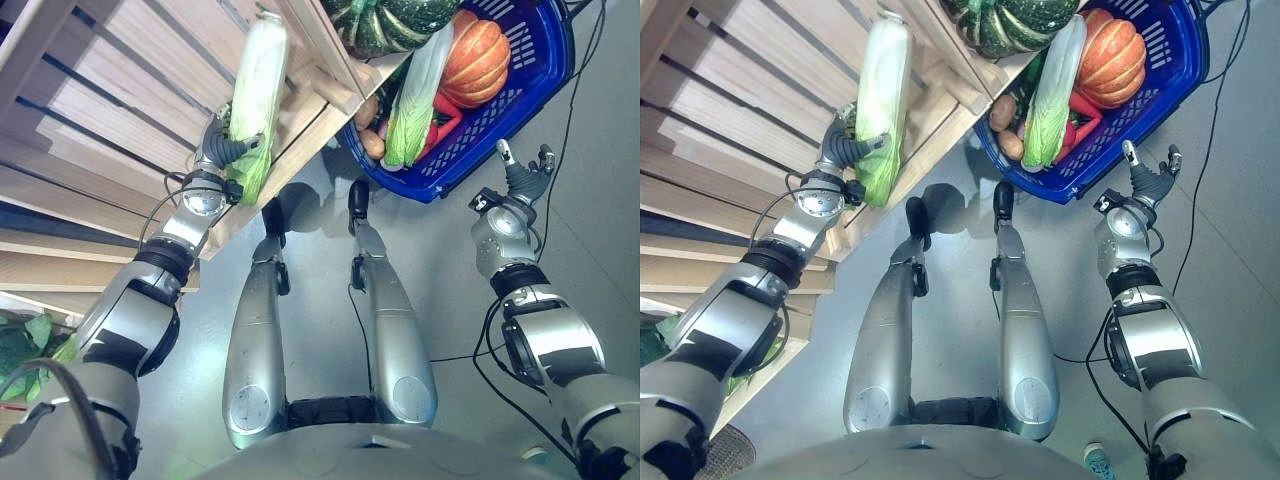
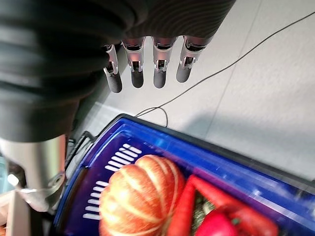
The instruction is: Pick up fruits and vegetables into the basket
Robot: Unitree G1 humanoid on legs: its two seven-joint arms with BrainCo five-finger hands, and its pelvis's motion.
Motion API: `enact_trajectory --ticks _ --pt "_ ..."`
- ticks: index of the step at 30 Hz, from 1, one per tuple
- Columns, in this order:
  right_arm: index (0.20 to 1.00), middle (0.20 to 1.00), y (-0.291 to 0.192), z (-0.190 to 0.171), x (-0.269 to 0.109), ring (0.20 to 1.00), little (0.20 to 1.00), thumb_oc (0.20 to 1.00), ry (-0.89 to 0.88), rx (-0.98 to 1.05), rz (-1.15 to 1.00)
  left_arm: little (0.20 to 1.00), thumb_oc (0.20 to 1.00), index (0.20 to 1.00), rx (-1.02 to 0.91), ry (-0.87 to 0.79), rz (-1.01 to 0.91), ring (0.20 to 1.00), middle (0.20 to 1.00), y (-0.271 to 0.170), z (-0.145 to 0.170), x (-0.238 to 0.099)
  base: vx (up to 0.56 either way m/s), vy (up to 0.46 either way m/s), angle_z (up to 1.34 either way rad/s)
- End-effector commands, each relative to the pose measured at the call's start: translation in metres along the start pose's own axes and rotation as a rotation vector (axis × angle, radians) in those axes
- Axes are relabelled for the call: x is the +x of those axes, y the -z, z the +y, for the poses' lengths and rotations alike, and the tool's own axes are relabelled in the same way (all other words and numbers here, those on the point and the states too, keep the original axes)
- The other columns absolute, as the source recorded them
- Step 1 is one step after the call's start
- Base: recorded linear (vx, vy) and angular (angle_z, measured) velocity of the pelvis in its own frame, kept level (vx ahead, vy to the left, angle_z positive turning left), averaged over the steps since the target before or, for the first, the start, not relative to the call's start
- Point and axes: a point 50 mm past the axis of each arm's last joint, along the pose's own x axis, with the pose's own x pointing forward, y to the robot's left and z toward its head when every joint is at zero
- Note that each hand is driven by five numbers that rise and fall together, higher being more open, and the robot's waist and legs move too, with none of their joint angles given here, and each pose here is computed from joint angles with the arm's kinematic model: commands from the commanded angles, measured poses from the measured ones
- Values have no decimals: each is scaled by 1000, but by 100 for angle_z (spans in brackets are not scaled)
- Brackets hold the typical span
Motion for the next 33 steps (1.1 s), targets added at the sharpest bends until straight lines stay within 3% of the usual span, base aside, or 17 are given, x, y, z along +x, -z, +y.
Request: enact_trajectory --ticks 1,10,19,23,29,33 --pt "1000 1000 -10 -15 0 1000 1000 1000 48 55 -92 200 200 200 -121 -67 -186 200 200 -26 6 -2 -4 -5 7" --pt "1000 1000 -43 7 -24 1000 1000 1000 -110 226 -277 200 200 200 -114 -93 -466 200 200 -67 15 -18 -1 -2 1" --pt "1000 1000 -79 30 -56 1000 1000 1000 -443 389 -423 200 200 200 20 -91 -683 200 200 -102 19 -28 0 0 0" --pt "1000 1000 -92 43 -78 1000 1000 1000 -688 440 -473 200 200 200 106 -67 -759 200 200 -114 18 -33 0 0 0" --pt "1000 1000 -102 59 -105 1000 1000 1000 -976 404 -502 200 200 200 185 -18 -853 200 200 -127 14 -40 0 0 0" --pt "1000 1000 -107 66 -114 1000 1000 1000 -1075 390 -513 200 200 200 216 16 -896 200 200 -135 11 -42 0 0 0"
